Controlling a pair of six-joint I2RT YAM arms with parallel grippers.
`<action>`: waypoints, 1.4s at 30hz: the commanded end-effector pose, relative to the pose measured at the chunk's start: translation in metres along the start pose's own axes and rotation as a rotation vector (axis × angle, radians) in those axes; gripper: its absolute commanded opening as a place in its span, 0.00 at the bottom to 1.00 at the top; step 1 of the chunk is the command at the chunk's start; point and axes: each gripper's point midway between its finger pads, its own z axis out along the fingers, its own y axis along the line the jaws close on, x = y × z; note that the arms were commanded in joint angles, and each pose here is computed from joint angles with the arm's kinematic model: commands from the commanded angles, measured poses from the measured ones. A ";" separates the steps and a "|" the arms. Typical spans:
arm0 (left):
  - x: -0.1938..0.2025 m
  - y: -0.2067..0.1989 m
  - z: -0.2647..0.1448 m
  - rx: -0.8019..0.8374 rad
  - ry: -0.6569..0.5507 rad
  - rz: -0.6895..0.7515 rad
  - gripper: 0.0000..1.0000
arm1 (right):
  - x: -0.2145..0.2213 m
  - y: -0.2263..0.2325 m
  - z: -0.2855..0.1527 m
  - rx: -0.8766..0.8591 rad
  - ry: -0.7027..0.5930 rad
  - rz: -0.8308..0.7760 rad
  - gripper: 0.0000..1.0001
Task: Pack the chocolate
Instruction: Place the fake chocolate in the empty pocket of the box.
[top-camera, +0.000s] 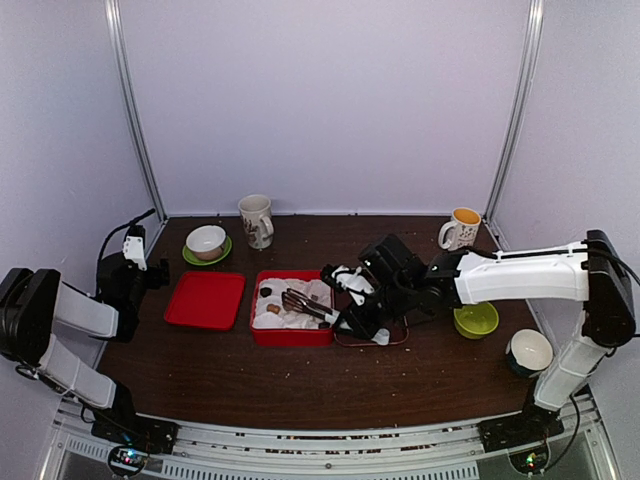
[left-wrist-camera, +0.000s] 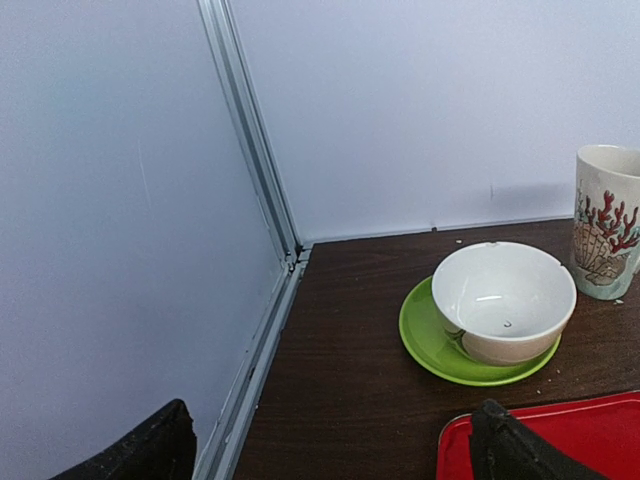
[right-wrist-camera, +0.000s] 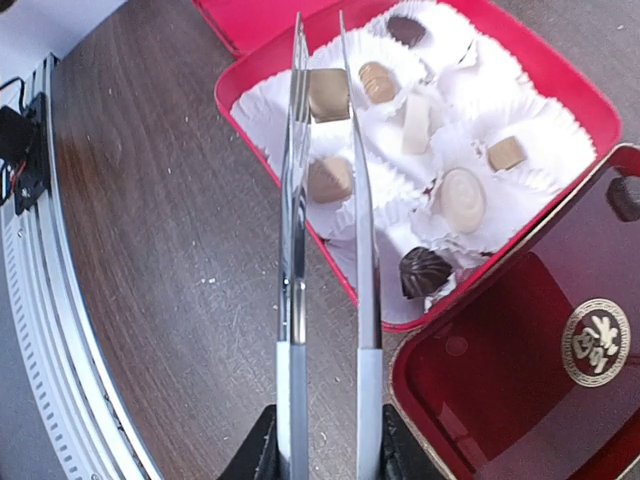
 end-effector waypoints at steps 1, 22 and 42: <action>-0.006 0.005 0.001 -0.017 -0.019 -0.013 0.98 | -0.011 0.016 0.008 -0.044 0.009 -0.036 0.26; -0.005 0.005 0.001 -0.017 -0.017 -0.013 0.98 | -0.014 0.042 0.040 -0.138 0.087 -0.066 0.28; -0.005 0.005 0.001 -0.017 -0.018 -0.013 0.98 | -0.025 0.035 0.032 -0.086 0.022 -0.064 0.37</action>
